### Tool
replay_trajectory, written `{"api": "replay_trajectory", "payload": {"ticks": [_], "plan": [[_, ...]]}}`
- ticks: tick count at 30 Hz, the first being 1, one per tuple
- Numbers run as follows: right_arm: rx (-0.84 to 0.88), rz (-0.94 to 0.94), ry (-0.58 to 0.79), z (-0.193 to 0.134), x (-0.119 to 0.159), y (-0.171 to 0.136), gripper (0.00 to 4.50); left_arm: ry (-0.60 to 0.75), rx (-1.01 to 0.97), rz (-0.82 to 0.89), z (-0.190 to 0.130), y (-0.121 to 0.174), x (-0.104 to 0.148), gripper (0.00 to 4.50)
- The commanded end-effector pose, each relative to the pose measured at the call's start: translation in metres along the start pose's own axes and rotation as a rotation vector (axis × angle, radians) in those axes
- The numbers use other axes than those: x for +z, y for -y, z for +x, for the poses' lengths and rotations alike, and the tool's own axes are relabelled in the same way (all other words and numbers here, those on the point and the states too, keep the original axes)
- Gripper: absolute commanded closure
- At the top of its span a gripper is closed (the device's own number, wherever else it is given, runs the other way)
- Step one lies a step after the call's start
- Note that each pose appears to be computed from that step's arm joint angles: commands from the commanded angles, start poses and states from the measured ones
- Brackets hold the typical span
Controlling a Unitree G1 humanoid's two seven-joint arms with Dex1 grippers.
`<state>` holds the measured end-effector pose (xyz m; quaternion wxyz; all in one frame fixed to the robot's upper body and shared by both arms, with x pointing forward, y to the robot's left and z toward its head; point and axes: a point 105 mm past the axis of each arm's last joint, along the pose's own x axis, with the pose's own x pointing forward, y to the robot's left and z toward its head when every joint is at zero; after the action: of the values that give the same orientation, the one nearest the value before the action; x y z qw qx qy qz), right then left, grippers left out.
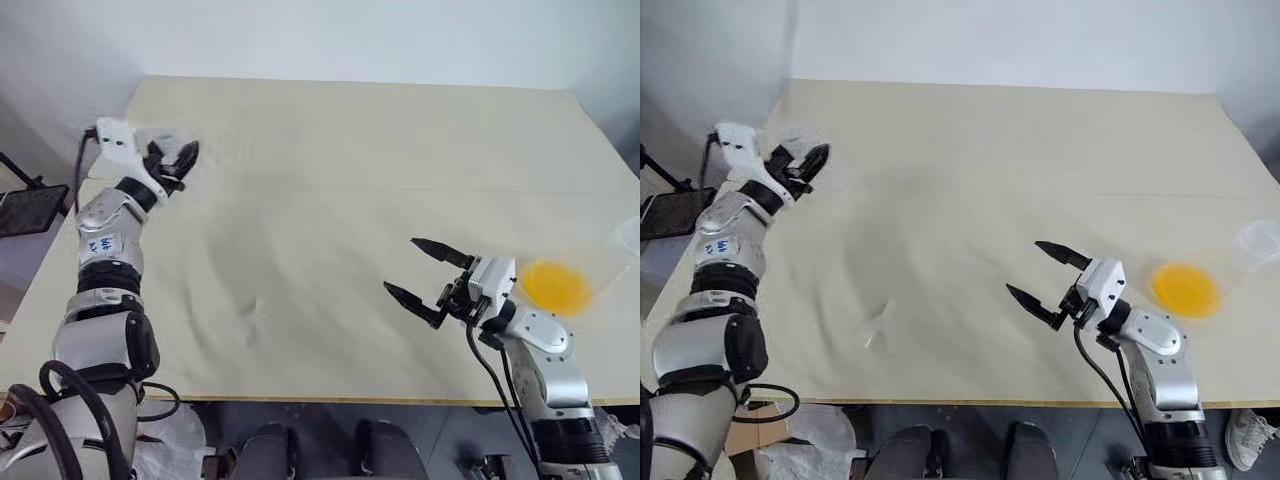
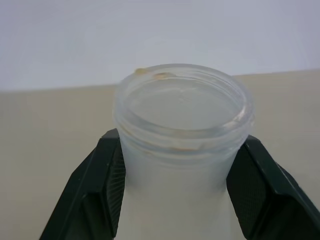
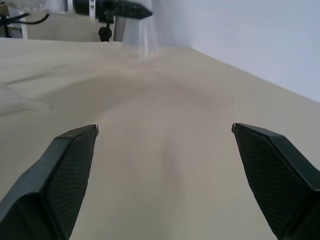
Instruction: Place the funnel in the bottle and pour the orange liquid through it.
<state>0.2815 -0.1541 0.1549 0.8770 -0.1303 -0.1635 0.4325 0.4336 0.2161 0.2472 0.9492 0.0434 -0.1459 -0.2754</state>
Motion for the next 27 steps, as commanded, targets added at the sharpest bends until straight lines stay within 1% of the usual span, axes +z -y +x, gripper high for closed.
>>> {"api": "replay_trajectory", "payload": {"ticks": [1,2,3,4,6,7,8,11,13,21,27], "plan": [[-0.068,-0.079,-0.001,-0.02,0.019,0.012,0.0,0.043,-0.327,0.054,0.02,0.06,0.023,2.06],[-0.081,-0.085,-0.014,-0.024,0.019,0.013,0.0,0.031,-0.377,0.065,0.023,0.072,0.022,2.06],[-0.107,-0.093,-0.031,-0.032,0.02,0.016,0.0,0.013,-0.453,0.063,0.029,0.092,0.017,2.06],[-0.135,-0.102,-0.052,-0.041,0.021,0.017,0.0,-0.011,-0.547,0.059,0.034,0.118,0.01,2.06],[-0.168,-0.112,-0.076,-0.052,0.023,0.018,0.0,-0.051,-0.668,0.056,0.038,0.151,-0.001,2.06],[-0.175,-0.113,-0.081,-0.054,0.023,0.018,0.0,-0.068,-0.703,0.059,0.038,0.159,-0.004,2.06],[-0.19,-0.114,-0.088,-0.059,0.025,0.015,0.0,-0.106,-0.75,0.09,0.039,0.175,-0.016,2.06],[-0.233,-0.116,-0.101,-0.067,0.029,0.007,0.0,-0.165,-0.821,0.161,0.043,0.205,-0.041,2.06],[-0.255,-0.117,-0.105,-0.07,0.032,0.004,0.0,-0.153,-0.836,0.145,0.045,0.212,-0.042,2.06],[-0.28,-0.116,-0.107,-0.069,0.033,0.0,0.0,-0.086,-0.866,0.096,0.055,0.23,-0.035,2.06],[-0.278,-0.117,-0.096,-0.065,0.033,0.001,0.0,0.039,-0.813,-0.024,0.068,0.234,-0.01,2.06]]}}
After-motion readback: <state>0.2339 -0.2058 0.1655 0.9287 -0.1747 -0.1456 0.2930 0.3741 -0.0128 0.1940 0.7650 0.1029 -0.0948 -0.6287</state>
